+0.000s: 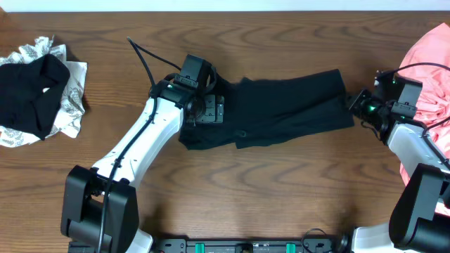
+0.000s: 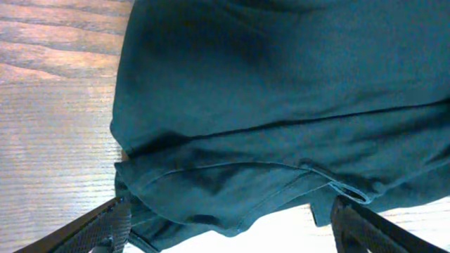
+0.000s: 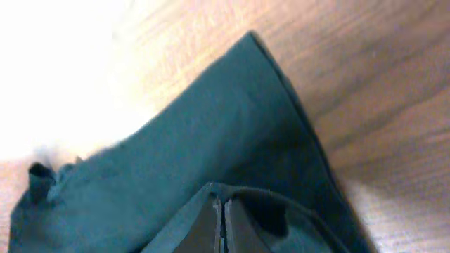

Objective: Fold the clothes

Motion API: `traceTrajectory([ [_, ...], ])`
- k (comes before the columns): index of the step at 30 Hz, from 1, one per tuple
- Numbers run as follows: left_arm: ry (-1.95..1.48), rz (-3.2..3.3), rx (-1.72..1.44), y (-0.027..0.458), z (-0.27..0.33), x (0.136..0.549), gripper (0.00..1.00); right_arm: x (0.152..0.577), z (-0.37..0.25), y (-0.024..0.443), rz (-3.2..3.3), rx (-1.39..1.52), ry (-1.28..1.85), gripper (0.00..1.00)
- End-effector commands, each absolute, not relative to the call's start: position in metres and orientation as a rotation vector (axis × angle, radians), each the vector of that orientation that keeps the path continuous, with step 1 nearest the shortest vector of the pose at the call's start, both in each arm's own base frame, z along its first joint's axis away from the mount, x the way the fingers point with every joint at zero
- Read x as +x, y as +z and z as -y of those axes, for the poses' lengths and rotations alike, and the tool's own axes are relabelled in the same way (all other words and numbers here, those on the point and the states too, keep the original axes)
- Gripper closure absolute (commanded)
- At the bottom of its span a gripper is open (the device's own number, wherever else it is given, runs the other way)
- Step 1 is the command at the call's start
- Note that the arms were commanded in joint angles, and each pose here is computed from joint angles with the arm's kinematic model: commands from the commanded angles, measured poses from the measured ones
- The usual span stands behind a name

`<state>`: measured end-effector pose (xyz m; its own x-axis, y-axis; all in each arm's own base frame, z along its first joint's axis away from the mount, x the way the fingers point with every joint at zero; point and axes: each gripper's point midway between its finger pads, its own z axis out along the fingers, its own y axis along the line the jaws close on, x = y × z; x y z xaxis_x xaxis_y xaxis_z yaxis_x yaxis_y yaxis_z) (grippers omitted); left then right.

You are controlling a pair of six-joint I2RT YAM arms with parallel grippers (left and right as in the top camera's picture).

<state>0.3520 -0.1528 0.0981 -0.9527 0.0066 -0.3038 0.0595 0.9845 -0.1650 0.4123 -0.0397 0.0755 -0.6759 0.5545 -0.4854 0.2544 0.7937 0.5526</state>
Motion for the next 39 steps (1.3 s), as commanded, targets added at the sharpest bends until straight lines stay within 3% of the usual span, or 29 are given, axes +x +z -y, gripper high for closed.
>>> traceTrajectory([
  [1,-0.242,-2.835,0.038,0.095,0.152,0.351,0.09,0.423,0.05,0.094,-2.248,0.629,0.558,0.99],
  [9,-0.241,-2.835,0.038,0.095,0.152,0.351,0.09,0.433,0.047,0.099,-2.217,0.599,0.477,0.78],
  [14,-0.241,-2.835,0.038,0.095,0.152,0.351,0.09,0.448,0.035,0.104,-2.182,0.496,0.409,0.53],
  [18,-0.243,-2.831,0.039,0.095,0.152,0.352,0.09,0.453,0.017,0.104,-2.198,0.285,0.352,0.51],
  [22,-0.246,-2.815,0.061,0.097,0.153,0.355,0.09,0.443,-0.006,0.096,-2.28,0.078,0.363,0.53],
  [29,-0.221,-2.778,0.052,0.099,0.151,0.363,0.09,0.405,-0.065,0.091,-2.494,-0.32,0.424,0.8],
  [31,-0.166,-2.767,0.04,0.099,0.145,0.366,0.09,0.394,-0.085,0.091,-2.525,-0.445,0.428,0.96],
  [35,-0.135,-2.766,0.034,0.099,0.141,0.366,0.1,0.373,-0.117,0.085,-2.572,-0.567,0.47,0.99],
  [37,-0.128,-2.767,0.034,0.099,0.14,0.366,0.22,0.361,-0.129,0.079,-2.605,-0.613,0.486,0.99],
  [39,-0.109,-2.762,0.026,0.099,0.137,0.367,0.4,0.352,-0.137,0.074,-2.626,-0.647,0.499,0.99],
])
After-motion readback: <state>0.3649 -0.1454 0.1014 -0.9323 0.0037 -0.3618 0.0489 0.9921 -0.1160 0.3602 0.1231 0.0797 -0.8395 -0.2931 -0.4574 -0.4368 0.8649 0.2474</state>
